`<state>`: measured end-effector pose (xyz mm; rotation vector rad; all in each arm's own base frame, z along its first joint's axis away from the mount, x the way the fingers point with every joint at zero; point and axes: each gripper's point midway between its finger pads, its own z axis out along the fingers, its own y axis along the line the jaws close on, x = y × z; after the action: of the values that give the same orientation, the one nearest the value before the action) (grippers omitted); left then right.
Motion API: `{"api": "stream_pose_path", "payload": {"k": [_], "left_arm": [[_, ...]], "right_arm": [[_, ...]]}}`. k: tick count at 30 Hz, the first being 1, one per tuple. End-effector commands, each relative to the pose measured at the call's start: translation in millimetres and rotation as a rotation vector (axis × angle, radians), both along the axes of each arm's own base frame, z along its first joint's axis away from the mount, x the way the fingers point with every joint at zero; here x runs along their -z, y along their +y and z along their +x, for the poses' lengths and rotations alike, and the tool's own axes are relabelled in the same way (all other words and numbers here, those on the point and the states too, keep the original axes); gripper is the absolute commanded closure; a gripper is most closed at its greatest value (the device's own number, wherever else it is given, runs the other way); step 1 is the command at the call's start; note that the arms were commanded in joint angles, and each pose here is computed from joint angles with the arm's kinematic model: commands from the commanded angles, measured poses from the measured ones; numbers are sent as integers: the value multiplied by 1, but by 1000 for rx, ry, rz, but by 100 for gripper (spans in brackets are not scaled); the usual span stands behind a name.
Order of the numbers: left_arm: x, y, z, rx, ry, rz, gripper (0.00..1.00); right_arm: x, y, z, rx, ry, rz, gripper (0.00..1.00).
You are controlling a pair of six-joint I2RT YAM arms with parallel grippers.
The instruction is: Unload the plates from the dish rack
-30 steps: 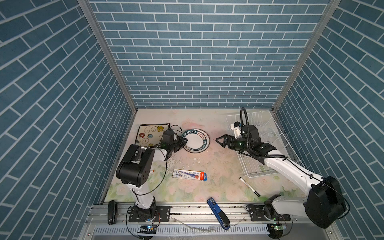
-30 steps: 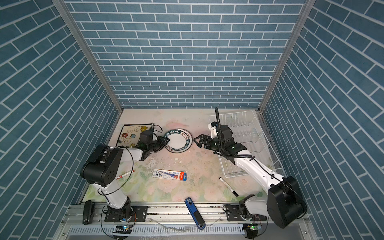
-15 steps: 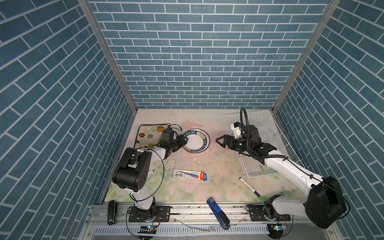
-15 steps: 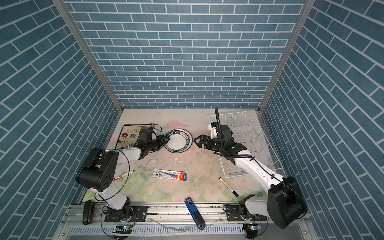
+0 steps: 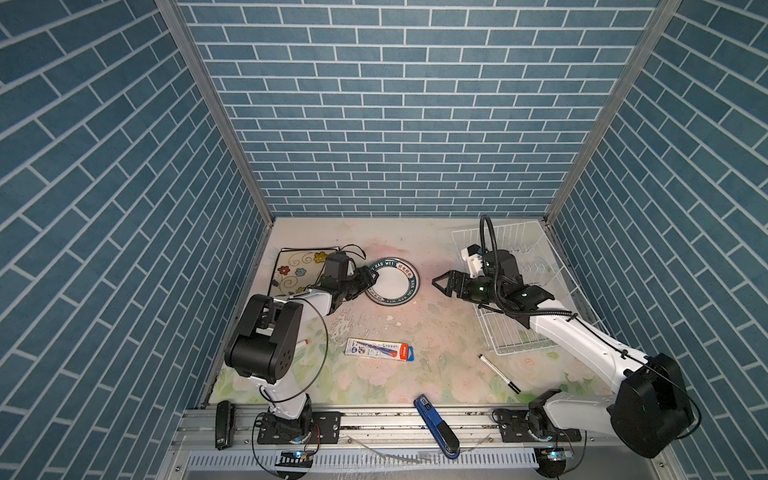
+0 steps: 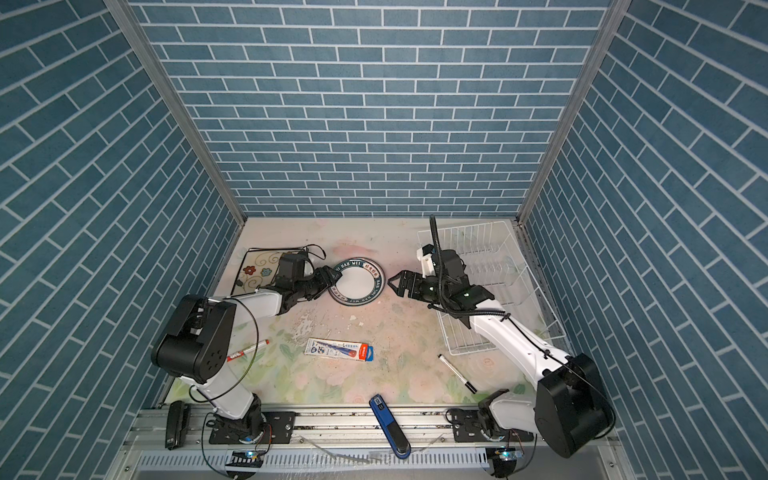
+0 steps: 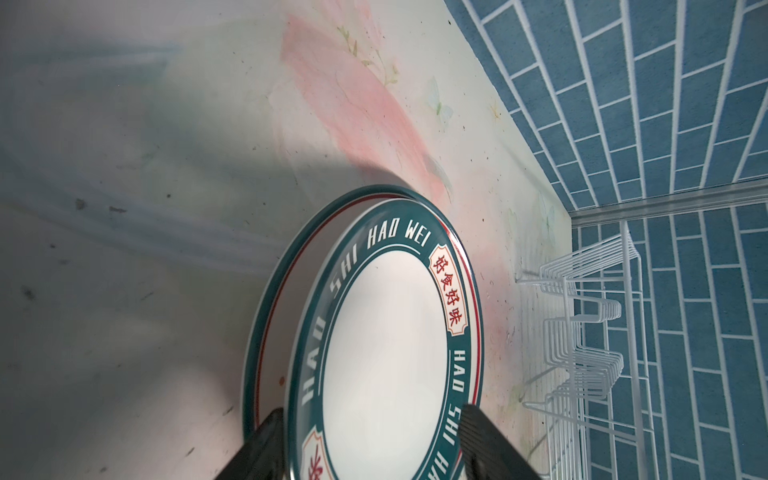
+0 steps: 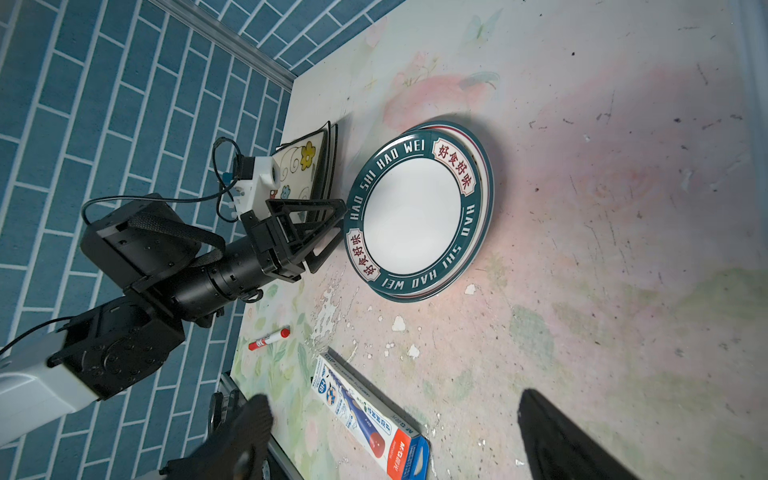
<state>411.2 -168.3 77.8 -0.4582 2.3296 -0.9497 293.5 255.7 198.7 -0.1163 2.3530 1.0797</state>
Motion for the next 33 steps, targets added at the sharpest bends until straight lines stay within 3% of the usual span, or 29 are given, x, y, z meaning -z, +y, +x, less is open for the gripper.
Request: {"api": "stream_pose_path", "payload": {"k": [1,7,10,18,24,29,33], "left_arm": [[-3,-4,3,31,-6,3,31],[-2,-3,2,45,2,28,26],[-1,-3,1,59,17,52,17],[0,3,-1,54,26,100,15],[-23,12,-3,39,-42,153,12],[-50,22,-8,52,-150,229,1],[-69,33,-14,53,-205,314,0]], "right_arm": [[-24,2,6,-19,-71,9,7],[-24,2,5,-20,-70,5,7],[-23,1,5,-19,-71,3,7],[-23,0,5,-14,-74,0,6],[-25,-6,6,10,-92,-19,6],[-28,-21,8,62,-191,-52,3],[-28,-48,16,187,-332,-104,1]]}}
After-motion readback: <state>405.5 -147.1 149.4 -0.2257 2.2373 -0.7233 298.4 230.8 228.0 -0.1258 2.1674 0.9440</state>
